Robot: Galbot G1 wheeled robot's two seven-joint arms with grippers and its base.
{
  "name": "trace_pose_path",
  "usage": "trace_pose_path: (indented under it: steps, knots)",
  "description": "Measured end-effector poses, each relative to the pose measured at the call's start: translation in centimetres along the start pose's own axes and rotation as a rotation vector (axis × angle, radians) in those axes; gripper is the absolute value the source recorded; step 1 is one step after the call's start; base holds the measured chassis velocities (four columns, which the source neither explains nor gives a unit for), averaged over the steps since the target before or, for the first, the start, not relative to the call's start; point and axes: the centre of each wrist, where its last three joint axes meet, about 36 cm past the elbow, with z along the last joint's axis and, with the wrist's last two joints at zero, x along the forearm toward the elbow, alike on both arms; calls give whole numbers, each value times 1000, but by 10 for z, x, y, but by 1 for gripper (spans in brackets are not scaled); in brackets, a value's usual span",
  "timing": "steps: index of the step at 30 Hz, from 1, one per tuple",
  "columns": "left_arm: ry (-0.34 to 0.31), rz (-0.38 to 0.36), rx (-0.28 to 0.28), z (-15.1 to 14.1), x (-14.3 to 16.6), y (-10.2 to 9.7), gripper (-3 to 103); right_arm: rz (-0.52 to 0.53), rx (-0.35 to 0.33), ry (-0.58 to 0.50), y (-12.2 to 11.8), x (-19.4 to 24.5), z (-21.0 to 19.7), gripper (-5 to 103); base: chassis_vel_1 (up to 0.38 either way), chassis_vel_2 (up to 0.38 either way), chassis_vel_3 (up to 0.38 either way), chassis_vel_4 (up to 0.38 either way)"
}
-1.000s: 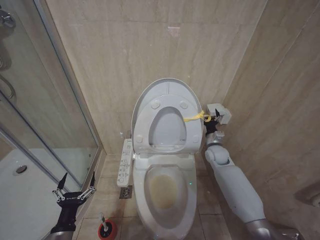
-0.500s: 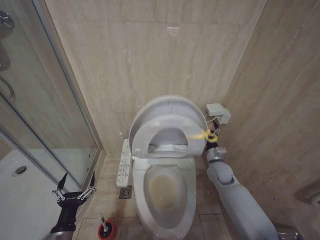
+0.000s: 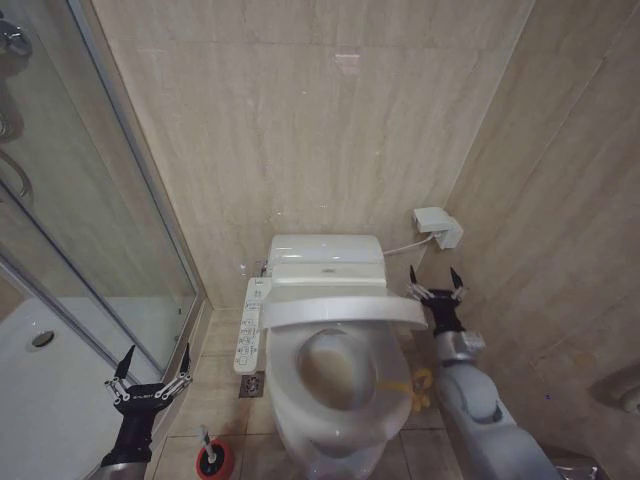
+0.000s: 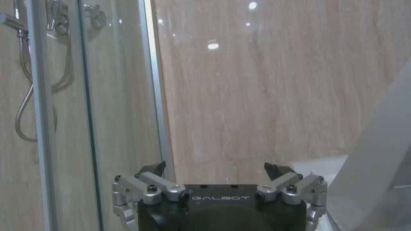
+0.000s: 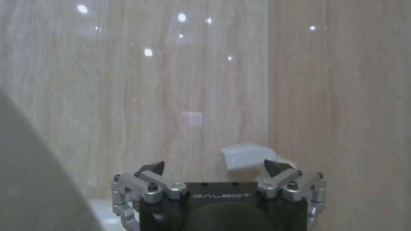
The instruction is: Open the toilet lid, clean the toilet bowl with a toilet brush, close the toilet lid, and flush.
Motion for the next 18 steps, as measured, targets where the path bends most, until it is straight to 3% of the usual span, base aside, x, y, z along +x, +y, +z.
trace_pose_path:
  steps: [18]
  knots:
    - [0,0,0,0,0,0,100,14,1,26,-5,67,-15,100,0,0,0,0]
